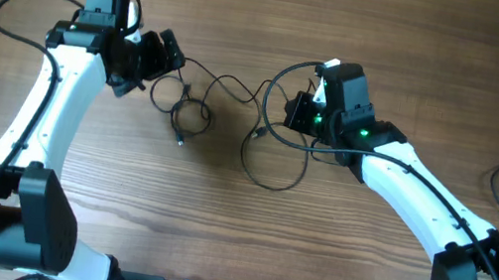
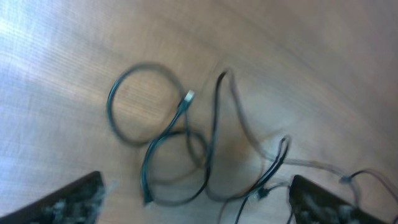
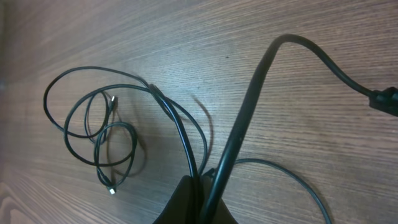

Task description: Untangle cables

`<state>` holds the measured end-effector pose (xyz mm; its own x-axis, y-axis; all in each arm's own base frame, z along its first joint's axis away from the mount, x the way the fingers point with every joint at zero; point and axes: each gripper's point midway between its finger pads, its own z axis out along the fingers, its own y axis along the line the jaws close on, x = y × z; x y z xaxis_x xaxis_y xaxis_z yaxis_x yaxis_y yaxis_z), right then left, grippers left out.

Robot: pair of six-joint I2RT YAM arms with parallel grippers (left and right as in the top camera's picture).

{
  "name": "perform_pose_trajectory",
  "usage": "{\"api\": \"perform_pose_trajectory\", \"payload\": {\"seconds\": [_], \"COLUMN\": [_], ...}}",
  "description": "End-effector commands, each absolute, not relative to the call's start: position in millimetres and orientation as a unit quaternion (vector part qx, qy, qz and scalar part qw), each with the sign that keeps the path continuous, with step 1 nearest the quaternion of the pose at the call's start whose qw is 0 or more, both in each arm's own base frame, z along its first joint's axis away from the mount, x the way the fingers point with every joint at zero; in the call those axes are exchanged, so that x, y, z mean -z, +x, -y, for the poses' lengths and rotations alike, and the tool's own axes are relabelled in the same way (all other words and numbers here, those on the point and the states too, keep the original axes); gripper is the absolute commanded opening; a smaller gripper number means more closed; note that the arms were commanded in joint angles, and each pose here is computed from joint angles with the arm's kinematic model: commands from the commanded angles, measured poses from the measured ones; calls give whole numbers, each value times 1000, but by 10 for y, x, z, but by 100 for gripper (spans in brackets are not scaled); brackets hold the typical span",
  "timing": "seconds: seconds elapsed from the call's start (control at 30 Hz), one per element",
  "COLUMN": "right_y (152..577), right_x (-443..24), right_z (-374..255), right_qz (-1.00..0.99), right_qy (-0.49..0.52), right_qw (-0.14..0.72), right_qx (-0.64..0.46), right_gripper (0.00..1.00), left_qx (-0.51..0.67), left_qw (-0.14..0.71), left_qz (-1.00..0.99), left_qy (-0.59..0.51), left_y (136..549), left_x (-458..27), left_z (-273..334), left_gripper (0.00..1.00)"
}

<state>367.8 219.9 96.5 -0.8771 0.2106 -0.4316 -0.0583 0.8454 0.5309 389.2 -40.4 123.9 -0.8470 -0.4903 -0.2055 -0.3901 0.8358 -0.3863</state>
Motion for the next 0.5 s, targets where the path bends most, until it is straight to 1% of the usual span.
{"api": "perform_pose_trajectory", "payload": {"seconds": [0.0, 0.03, 0.07, 0.17, 0.2, 0.27, 0.3, 0.33, 0.37, 0.4, 0.43, 0.47], "right_y": [3712, 3717, 3717, 3713, 3713, 3713, 3714, 3715, 3742, 3782, 3820, 3867], "right_x": [-977, -975, -975, -972, -972, -973, -972, -973, -1016, -1130, -1320, -1724], "right_z": [-2176, -2167, -2167, -2166, -2166, -2167, -2166, -2165, -2139, -2122, -2126, -2098], "right_qz": [-930, -930, -930, -930, -930, -930, -930, -930, -928, -923, -914, -896], "right_qy": [36, 38, 37, 38, 38, 38, 37, 36, 38, 33, 15, 2], "right_qw": [257, 259, 259, 258, 258, 258, 258, 259, 264, 275, 289, 312], "right_qx": [-262, -259, -259, -259, -259, -259, -259, -258, -260, -268, -285, -317], "right_gripper": [5, 5, 5, 5, 5, 5, 4, 5, 5, 4, 4, 5], "left_qx": [184, 181, 173, 113, 113, 108, 103, 99, 98, 99, 100, 101], "left_qw": [124, 131, 142, 179, 172, 147, 130, 117, 105, 100, 101, 104], "left_qz": [-966, -972, -974, -977, -979, -983, -986, -988, -989, -989, -988, -987], "left_qy": [-129, -73, -46, -9, -5, 2, 4, -1, -26, -45, -63, -74], "left_y": [3721, 3694, 3708, 3827, 3840, 3846, 3835, 3827, 3813, 3799, 3793, 3793], "left_x": [-1187, -1167, -1148, -966, -870, -593, -426, -292, -216, -216, -279, -349], "left_z": [838, 1038, 1136, 1273, 1319, 1391, 1412, 1413, 1392, 1366, 1325, 1274], "left_gripper": [86, 82, 79, 75, 74, 68, 49, 7, 4, 4, 4, 4]}}
